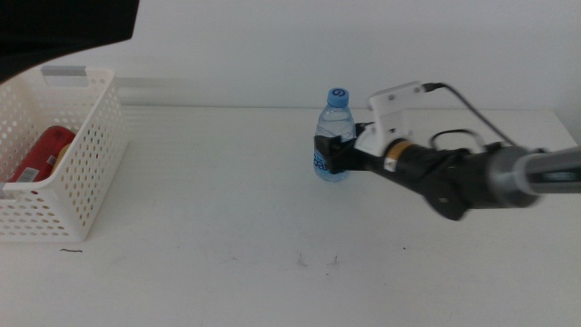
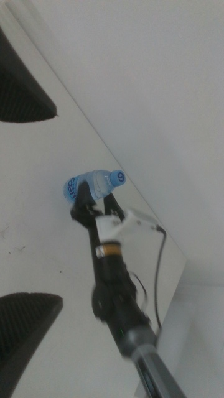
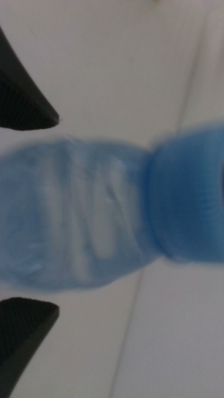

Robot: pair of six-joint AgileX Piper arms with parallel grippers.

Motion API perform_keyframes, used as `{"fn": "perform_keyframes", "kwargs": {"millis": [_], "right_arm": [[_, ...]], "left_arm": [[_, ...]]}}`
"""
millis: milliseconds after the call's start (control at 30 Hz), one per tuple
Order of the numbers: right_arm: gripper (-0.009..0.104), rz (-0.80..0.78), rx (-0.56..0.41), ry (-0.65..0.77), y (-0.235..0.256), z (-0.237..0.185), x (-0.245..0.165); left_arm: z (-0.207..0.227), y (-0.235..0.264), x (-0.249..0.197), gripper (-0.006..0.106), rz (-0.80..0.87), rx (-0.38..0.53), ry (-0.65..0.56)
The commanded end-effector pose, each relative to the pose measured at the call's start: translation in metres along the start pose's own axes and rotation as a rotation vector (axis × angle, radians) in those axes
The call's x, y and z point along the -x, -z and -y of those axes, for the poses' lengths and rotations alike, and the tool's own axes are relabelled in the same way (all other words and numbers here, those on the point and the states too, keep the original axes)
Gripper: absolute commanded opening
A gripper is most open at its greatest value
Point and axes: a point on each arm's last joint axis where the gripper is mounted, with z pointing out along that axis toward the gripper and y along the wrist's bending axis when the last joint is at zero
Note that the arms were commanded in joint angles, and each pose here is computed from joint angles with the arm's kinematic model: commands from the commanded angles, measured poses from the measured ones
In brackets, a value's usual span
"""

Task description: Use arms to grab the bottles and put them into the dustbin to the left of the table.

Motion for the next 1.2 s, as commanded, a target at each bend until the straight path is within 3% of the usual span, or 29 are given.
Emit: {"fn": "perform_keyframes", "kwargs": {"millis": [0,167,267,467,633,1033,1167], "right_arm": [[0.092,-0.005,-0.008,0.016,0.042,-0.007,0.023],[0.092,-0.128,-0.124,-0.038,0.146,-0.012,0.066],[0.091,-0.111,-0.192,-0.07,0.216,-0.018,0.105],[0.091,-0.045,-0.189,-0.027,0.3,-0.03,0.14],[0.089,-0.014,-0.139,-0.005,0.321,-0.037,0.143],[0.088,0.013,-0.137,-0.009,0.329,-0.038,0.145],[0.088,0.013,-0.137,-0.009,0.329,-0.038,0.145]], "left_arm": [[0.0,0.0,0.0,0.094,0.012,0.0,0.001],[0.0,0.0,0.0,0.094,0.012,0.0,0.001],[0.0,0.0,0.0,0.094,0.012,0.0,0.001],[0.0,0.0,0.0,0.094,0.012,0.0,0.001],[0.0,0.0,0.0,0.094,0.012,0.0,0.004],[0.0,0.0,0.0,0.094,0.012,0.0,0.002],[-0.004,0.003,0.003,0.094,0.034,0.037,-0.015]]}}
